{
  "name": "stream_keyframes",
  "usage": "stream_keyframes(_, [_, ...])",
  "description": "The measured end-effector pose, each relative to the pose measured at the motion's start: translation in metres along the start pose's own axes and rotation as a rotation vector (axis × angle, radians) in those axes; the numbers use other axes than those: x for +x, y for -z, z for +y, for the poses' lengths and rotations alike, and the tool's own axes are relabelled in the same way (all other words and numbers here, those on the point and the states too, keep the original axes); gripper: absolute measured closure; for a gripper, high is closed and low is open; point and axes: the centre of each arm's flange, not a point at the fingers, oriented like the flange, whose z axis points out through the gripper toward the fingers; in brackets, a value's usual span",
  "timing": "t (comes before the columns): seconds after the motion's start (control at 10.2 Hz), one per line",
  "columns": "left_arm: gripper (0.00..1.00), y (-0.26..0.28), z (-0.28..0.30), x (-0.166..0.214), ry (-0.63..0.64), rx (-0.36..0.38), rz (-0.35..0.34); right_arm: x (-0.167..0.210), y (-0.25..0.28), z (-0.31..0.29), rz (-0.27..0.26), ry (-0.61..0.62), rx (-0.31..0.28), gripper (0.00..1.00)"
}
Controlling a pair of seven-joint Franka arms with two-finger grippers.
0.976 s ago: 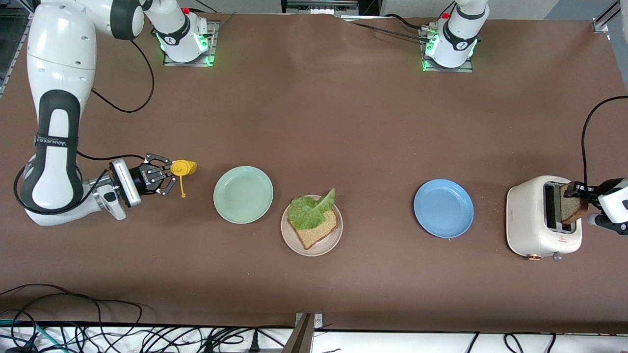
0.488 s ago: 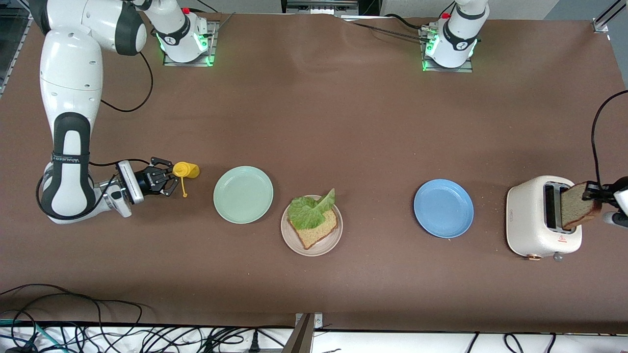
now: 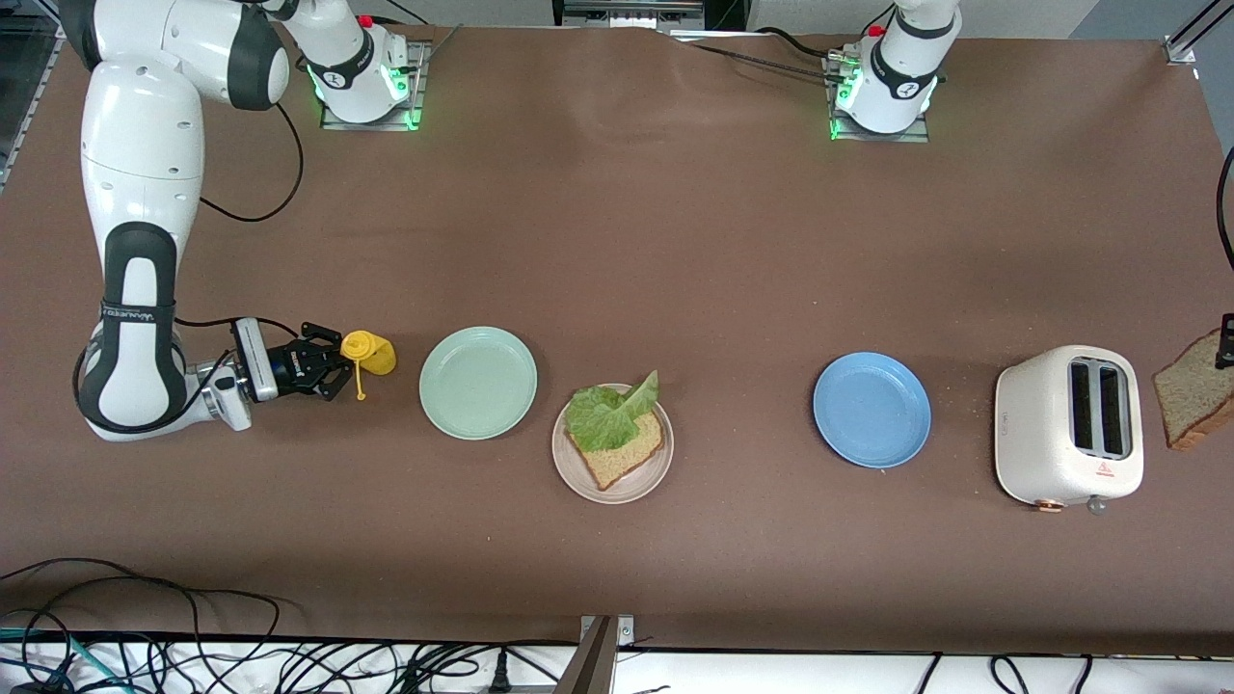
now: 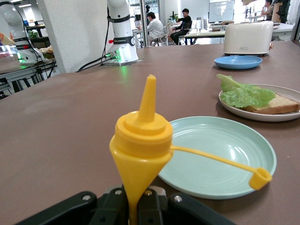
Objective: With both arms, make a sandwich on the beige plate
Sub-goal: 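Lift the toast out with the left gripper while the right gripper withdraws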
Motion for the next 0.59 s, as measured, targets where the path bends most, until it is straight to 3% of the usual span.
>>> stream_keyframes(0.39, [0.91, 0.011, 0.089, 0.034, 0.176, -0.240, 0.039, -0.013, -0.007, 0.002, 0.036, 0.006, -0.034, 0.87])
stream_keyframes(0.59, [0.91, 0.000, 0.162, 0.063, 0.287, -0.389, -0.014, -0.014, -0.004, 0.001, 0.041, 0.005, -0.045, 0.58])
